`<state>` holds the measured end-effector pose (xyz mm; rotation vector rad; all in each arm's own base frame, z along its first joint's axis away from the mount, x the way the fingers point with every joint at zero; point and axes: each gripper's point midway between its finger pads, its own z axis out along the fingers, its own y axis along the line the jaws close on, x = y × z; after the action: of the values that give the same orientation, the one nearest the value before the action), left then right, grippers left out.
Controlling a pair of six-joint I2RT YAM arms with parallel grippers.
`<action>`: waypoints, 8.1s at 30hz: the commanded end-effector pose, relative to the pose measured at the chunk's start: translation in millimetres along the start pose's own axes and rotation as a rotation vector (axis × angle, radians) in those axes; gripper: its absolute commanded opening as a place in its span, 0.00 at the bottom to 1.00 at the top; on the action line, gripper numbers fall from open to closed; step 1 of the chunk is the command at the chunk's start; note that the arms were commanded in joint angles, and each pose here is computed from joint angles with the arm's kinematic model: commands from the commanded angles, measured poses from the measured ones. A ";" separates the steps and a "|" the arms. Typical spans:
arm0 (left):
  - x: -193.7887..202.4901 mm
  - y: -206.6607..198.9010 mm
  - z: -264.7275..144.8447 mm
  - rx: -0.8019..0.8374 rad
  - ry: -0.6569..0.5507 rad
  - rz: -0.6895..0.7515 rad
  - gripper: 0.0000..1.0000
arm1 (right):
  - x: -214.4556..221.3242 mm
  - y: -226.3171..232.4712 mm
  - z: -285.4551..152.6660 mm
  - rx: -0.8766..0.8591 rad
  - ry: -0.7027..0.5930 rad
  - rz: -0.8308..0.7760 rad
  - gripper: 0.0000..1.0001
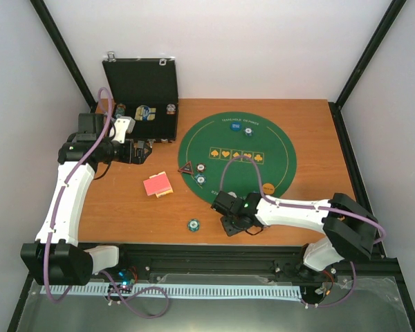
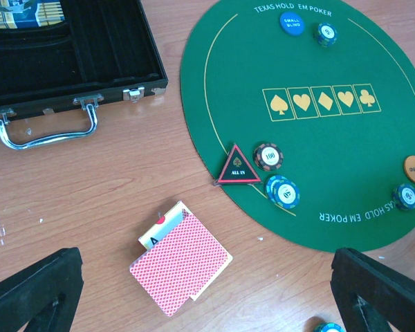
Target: Distribute texas hold em gaming equipment
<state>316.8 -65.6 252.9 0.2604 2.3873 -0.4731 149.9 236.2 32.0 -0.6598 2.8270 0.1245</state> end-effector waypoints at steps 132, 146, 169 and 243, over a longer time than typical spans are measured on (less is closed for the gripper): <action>-5.6 -4.0 -6.0 0.017 -0.016 0.023 1.00 | 1.4 7.1 12.6 -0.026 0.024 0.054 0.69; -6.8 -4.1 -6.4 0.017 -0.017 0.023 1.00 | -1.7 1.6 9.8 -0.021 0.015 0.058 0.41; -8.8 -4.0 -9.1 0.011 -0.024 0.024 1.00 | -42.2 -32.4 -42.3 -0.023 -0.099 0.111 0.29; -15.4 -6.2 -14.3 0.011 -0.035 0.039 1.00 | 0.0 -112.0 -48.9 0.079 -0.043 0.482 0.85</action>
<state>317.5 -66.9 258.7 0.2895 2.3814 -0.4741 196.3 134.5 81.3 -0.0920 2.8719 0.0732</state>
